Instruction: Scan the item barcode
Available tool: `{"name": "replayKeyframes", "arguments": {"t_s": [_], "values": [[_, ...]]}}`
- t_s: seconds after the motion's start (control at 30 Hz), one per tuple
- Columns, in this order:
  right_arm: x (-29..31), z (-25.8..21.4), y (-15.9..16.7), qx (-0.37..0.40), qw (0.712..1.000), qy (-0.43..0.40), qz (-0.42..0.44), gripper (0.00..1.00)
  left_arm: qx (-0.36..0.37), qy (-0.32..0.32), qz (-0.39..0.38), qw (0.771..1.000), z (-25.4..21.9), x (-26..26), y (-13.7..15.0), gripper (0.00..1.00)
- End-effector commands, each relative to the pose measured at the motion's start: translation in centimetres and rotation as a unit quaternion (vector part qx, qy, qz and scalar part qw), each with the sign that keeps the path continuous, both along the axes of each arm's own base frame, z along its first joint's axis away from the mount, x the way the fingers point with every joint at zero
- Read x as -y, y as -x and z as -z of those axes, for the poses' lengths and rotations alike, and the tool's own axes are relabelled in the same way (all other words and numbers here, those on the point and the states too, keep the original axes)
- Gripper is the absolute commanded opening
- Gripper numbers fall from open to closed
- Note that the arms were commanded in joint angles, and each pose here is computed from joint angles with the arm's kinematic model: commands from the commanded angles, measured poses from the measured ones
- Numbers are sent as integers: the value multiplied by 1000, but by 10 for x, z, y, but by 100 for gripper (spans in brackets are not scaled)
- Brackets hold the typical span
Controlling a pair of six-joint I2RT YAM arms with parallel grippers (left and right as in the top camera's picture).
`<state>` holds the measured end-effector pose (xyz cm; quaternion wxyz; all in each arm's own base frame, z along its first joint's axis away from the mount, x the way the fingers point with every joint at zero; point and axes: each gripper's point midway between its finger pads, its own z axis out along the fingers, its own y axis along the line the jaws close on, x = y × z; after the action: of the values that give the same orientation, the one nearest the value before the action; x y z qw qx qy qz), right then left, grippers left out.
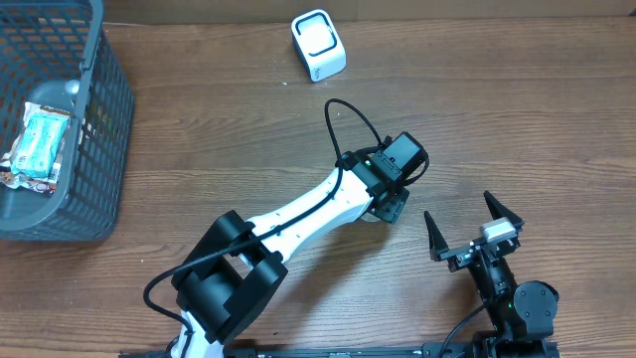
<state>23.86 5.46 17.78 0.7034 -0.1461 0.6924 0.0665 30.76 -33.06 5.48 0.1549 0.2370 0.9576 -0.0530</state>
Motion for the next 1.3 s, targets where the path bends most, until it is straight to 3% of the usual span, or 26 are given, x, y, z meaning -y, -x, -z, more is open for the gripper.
{"name": "replayKeyframes", "arguments": {"t_s": [0.0, 0.1, 0.27, 0.6, 1.0, 1.27], "values": [[0, 2, 0, 0, 1000, -3, 0, 100, 5, -6, 5, 1000, 1, -1, -1, 85], [0, 2, 0, 0, 1000, -3, 0, 100, -1, -1, 8, 1000, 1, 1, 1, 100], [0, 2, 0, 0, 1000, -3, 0, 100, 16, 21, 6, 1000, -21, 5, -9, 100], [0, 2, 0, 0, 1000, -3, 0, 100, 88, 87, -33, 992, -108, -10, -57, 99], [0, 2, 0, 0, 1000, -3, 0, 100, 38, 28, -139, 989, -94, -115, -88, 100], [0, 2, 0, 0, 1000, -3, 0, 100, 32, 22, -175, 984, -93, -146, -99, 100]]}}
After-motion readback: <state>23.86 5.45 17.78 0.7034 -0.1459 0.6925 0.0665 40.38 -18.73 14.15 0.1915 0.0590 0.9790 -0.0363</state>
